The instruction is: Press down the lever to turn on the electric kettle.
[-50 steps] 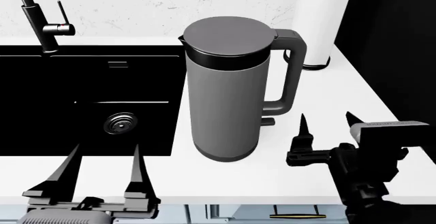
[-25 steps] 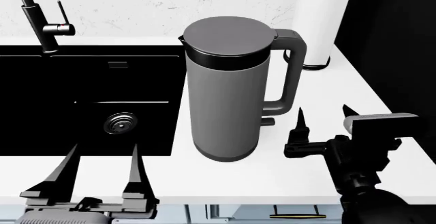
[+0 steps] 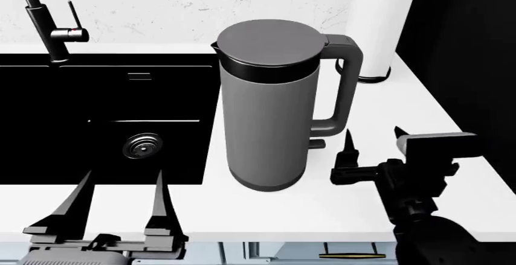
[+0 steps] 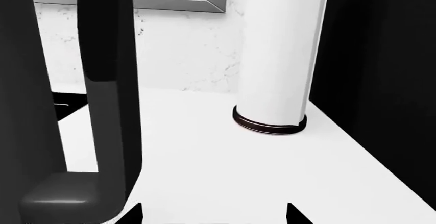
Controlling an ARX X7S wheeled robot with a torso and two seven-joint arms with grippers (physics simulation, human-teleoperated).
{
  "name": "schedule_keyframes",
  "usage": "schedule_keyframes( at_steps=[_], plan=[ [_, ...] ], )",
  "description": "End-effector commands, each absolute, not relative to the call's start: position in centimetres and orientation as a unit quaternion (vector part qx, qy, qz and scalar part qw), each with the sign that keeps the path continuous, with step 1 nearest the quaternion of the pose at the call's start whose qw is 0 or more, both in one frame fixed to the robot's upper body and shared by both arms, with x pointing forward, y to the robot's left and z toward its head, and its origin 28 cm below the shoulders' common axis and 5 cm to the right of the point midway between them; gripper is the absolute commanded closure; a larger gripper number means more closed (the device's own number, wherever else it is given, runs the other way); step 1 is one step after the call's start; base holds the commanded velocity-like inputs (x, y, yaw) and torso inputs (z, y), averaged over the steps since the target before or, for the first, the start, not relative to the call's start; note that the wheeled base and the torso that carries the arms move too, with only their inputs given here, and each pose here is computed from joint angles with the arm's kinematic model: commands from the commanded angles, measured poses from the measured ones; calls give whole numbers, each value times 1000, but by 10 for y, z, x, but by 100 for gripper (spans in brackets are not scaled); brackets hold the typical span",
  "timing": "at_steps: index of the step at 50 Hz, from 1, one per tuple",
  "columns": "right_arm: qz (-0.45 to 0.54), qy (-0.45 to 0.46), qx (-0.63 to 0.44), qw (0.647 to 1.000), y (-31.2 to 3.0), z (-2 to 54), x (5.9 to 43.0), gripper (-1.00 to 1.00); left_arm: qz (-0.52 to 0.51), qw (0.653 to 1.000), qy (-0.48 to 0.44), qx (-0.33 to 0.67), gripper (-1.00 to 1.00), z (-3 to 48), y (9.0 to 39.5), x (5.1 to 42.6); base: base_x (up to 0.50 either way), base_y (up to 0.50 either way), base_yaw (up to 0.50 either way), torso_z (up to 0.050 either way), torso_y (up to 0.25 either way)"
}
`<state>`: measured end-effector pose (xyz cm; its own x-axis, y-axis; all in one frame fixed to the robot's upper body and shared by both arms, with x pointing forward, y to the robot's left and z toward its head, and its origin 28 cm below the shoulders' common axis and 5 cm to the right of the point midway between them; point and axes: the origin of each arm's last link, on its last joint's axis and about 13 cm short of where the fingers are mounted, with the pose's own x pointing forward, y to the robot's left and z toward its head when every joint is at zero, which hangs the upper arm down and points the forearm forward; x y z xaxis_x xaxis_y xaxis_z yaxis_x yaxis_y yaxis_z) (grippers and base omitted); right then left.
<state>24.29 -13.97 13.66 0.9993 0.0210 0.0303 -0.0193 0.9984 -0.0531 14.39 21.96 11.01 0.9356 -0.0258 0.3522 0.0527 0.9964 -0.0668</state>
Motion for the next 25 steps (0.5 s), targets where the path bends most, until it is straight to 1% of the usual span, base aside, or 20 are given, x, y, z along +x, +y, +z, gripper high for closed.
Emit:
schedule_keyframes(
  at_steps=[1, 25],
  plan=[
    [11, -8, -23, 1000, -140, 132, 246, -100, -20, 983, -178, -37, -100, 110, 219, 143, 0, 0, 0, 0, 0],
    [11, -1, -20, 1000, -140, 125, 245, -100, -21, 983, -178, -38, -100, 110, 219, 143, 0, 0, 0, 0, 0]
  ],
)
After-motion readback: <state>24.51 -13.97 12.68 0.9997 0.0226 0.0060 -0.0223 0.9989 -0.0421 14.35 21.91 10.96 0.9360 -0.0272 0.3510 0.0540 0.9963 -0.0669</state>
